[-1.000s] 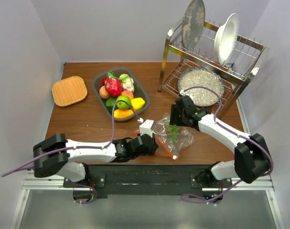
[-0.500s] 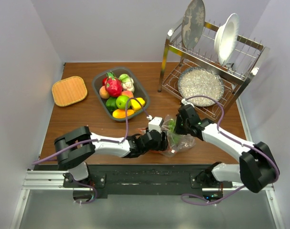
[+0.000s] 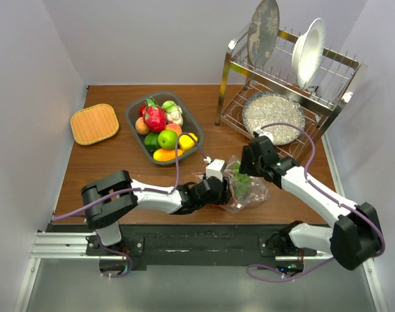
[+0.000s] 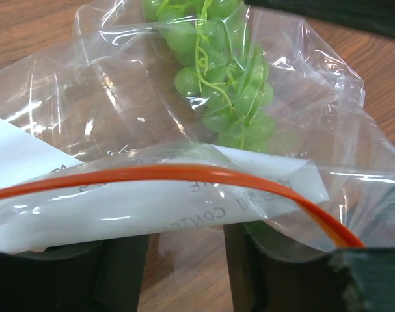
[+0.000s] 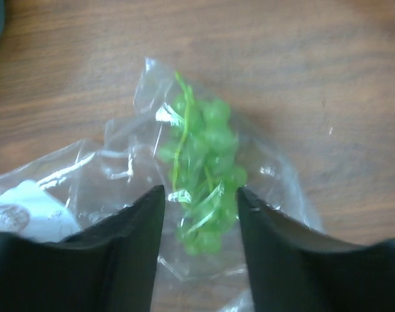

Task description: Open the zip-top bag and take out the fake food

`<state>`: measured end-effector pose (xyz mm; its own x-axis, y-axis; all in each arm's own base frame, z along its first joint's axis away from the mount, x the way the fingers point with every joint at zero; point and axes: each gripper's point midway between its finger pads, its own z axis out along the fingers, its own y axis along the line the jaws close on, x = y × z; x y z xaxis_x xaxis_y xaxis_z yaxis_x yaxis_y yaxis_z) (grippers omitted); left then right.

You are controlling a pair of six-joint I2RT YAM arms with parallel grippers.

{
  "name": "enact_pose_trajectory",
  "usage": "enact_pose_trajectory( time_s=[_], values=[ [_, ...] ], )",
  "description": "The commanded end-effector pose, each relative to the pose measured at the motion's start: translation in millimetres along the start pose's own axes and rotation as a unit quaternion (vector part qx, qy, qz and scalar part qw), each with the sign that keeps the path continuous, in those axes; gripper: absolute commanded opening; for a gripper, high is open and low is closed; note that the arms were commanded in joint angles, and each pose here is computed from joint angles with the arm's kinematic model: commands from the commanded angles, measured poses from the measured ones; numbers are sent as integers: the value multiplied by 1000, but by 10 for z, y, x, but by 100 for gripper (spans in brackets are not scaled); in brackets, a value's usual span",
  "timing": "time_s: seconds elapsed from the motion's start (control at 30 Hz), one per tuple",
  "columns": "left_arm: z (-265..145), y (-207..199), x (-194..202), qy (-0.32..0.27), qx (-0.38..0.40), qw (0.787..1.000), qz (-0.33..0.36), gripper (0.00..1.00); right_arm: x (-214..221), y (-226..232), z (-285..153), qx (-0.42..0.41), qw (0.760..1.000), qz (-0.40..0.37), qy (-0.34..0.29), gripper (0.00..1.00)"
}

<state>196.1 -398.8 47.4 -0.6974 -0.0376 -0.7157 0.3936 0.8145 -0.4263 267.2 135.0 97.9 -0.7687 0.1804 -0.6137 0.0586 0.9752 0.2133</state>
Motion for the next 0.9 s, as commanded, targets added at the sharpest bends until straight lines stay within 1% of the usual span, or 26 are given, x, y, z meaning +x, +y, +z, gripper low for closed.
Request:
enact_pose_trajectory(
  time_s=[0.0,0.03,0.13,0.23,0.27,0.33,0.37,0.43,0.47,0.5,0.57,0.6,0.67,0.7,0.87],
  values=[
    [3,-19,-39,-15,8,1000,-8,49,-356,84,123,20,999,-15,-35,64],
    [-11,-6,-31,-15,7,1000,-9,46,-375,92,155,24,999,-18,-32,70],
    [-33,38,15,-11,5,1000,-12,44,-422,105,321,39,999,-22,-29,77],
    [-40,63,72,-6,5,1000,-12,40,-388,134,530,47,998,-36,-11,77],
    [-42,65,92,-4,6,1000,-13,40,-424,168,561,45,998,-39,-11,75],
    [-43,89,136,1,4,1000,-13,35,-374,164,633,49,998,-48,2,69],
    [-47,99,154,2,4,1000,-11,32,-348,160,634,47,998,-50,6,58],
    [-64,134,180,3,1,1000,-15,24,-381,161,570,43,998,-45,-5,47],
    [-69,140,187,4,2,1000,-15,20,-371,147,537,42,998,-44,-7,35],
    [-81,139,206,6,2,1000,-16,15,-373,150,501,40,998,-44,-7,27],
    [-96,153,263,13,1,1000,-17,10,-464,150,388,38,998,-39,-22,18],
    [-99,157,295,16,0,1000,-16,6,-469,149,344,38,998,-40,-21,11],
    [-112,135,357,21,2,1000,-14,4,-550,217,214,19,999,-34,-34,6],
    [-114,134,382,23,1,1000,-14,2,-549,221,162,15,999,-32,-33,2],
    [-180,125,388,11,14,1000,-22,1,-470,303,-55,-27,999,-18,-35,0]
  ],
)
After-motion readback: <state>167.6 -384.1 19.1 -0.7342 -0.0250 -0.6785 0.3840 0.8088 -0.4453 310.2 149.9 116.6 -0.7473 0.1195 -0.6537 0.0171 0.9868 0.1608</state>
